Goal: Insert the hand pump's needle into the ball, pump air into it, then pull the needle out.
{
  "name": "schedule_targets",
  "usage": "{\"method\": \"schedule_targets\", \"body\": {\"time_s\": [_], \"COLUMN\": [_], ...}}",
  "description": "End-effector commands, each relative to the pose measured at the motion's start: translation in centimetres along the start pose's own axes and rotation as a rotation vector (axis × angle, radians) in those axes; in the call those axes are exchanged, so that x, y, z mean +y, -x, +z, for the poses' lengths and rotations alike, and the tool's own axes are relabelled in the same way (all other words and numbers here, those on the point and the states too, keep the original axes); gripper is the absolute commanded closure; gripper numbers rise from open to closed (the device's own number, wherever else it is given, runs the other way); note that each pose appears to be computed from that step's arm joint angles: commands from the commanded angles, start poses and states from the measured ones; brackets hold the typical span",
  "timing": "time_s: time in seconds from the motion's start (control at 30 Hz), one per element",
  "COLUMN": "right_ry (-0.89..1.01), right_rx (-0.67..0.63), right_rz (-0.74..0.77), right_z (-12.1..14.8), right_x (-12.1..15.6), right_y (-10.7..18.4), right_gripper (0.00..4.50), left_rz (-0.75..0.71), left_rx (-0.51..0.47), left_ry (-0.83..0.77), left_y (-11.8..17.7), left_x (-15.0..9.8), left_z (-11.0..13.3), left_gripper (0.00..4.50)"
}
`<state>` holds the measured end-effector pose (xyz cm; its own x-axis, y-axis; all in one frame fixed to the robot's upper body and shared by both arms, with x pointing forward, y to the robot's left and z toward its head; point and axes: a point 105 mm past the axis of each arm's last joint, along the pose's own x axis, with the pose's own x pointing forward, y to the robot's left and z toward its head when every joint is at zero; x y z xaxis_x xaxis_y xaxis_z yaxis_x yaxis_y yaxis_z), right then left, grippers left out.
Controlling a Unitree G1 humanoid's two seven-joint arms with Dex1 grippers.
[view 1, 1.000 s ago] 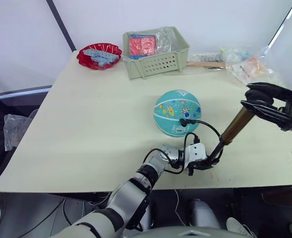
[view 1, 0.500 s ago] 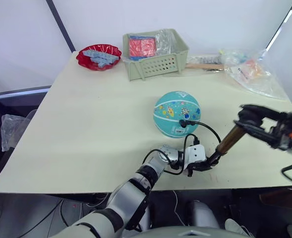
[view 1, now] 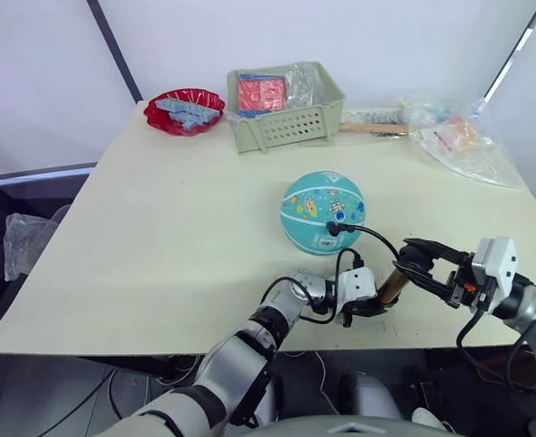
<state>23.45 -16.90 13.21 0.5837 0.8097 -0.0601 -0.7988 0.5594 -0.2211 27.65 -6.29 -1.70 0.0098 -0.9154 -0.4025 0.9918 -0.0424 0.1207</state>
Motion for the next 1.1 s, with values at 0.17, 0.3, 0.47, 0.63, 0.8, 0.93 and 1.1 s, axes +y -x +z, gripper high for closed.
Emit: {"method": "schedule_targets", "body": {"time_s": [0.17, 0.3, 0.47, 0.63, 0.8, 0.93, 1.1], "right_ry": [-0.024, 0.029, 0.104, 0.135, 0.114, 0.080, -0.003], "right_rx": [-0.152, -0.224, -0.280, -0.314, -0.278, -0.197, -0.079], "right_rz": [0.037, 0.032, -0.002, -0.009, -0.010, 0.009, -0.007], "right_z": [6.3, 10.9, 16.0, 19.1, 18.4, 16.0, 10.4], "right_x": [-0.6, -1.7, -3.2, -3.6, -3.6, -3.1, -2.2], "right_y": [0.7, 2.0, 3.8, 4.5, 4.3, 3.7, 3.1], "right_gripper": [2.85, 2.85, 2.85, 2.85, 2.85, 2.85, 2.85], "left_rz": [-0.068, -0.075, -0.080, -0.082, -0.081, -0.078, -0.075], "left_rx": [0.115, 0.115, 0.116, 0.116, 0.114, 0.114, 0.112], "left_ry": [0.103, 0.102, 0.098, 0.098, 0.099, 0.098, 0.098], "left_y": [0.3, 0.3, 0.2, 0.1, 0.0, -0.1, -0.1], "left_x": [-2.4, -2.5, -2.5, -2.5, -2.6, -2.6, -2.6], "left_z": [-3.8, -3.8, -3.7, -3.7, -3.6, -3.6, -3.5], "left_gripper": [3.47, 3.47, 3.47, 3.47, 3.47, 3.47, 3.47]}}
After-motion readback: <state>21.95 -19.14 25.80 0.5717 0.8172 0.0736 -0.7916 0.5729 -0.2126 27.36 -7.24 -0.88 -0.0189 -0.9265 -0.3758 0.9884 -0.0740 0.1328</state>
